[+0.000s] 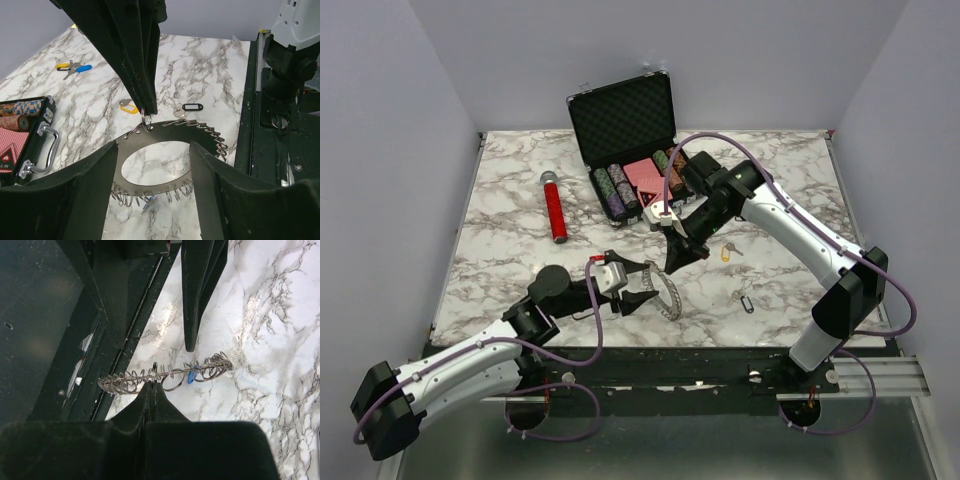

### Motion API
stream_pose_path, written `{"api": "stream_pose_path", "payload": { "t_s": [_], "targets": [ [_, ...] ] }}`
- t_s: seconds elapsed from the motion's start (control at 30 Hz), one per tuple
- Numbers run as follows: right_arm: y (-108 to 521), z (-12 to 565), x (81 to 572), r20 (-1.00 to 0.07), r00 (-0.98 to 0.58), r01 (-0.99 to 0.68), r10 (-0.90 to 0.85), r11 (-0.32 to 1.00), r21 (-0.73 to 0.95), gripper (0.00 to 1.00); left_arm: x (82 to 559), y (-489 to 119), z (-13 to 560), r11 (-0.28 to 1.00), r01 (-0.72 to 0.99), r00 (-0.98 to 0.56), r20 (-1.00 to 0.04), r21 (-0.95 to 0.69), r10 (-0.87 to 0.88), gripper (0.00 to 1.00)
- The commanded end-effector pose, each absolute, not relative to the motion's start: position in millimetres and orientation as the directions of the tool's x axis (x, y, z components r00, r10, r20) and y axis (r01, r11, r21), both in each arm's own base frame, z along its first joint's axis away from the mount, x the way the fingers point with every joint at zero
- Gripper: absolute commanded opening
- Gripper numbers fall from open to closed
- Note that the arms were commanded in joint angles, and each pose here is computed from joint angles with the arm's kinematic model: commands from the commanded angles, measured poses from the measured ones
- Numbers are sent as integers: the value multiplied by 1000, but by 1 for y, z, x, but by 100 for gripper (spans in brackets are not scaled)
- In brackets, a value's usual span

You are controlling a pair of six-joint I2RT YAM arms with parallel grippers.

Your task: Put the keys on the keyring

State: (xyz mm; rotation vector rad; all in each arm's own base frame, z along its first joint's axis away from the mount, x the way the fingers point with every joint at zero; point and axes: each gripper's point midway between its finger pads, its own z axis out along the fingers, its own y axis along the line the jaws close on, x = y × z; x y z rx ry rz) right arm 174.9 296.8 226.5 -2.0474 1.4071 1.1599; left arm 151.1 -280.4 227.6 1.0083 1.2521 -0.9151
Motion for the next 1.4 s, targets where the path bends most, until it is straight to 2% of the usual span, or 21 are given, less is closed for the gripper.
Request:
{"api": "stream_pose_path", "payload": {
  "t_s": [0.0,0.17,0.27,0.4,0.5,0.57,0.67,0.73,0.87,1.23,1.37],
  "targets": [
    [294,229,157,-821,109,-875,-561,-446,189,1,160,-283,248,334,933,149,-988,132,-28,62],
    [294,229,156,-823,106,-873,-558,-449,192,1,163,-288,254,333,935,144,-989,121,-44,56],
    [294,229,156,-824,106,-873,-556,-449,191,1,160,-292,253,311,945,128,-990,106,-53,56],
    [294,230,156,-826,107,-873,-554,-450,188,1,159,-294,252,298,951,109,-992,87,-59,46],
    [294,231,156,-826,108,-874,-553,-450,187,1,160,-295,253,298,950,112,-992,88,-65,44],
    [294,230,155,-827,105,-872,-552,-451,190,1,160,-296,256,300,950,117,-991,90,-70,38],
    [294,230,155,-827,104,-872,-553,-450,192,1,160,-298,259,297,953,94,-992,64,-88,38],
    [295,230,155,-828,101,-871,-552,-451,194,1,160,-298,258,298,953,88,-992,58,-90,31],
    [295,229,155,-828,99,-871,-552,-450,196,1,161,-300,257,296,954,80,-993,50,-91,23],
    [295,231,154,-831,97,-869,-548,-453,197,1,161,-302,251,285,957,69,-995,48,-65,22],
    [295,231,154,-832,96,-870,-547,-452,197,1,161,-302,250,281,958,69,-996,52,-50,17]
  ]
}}
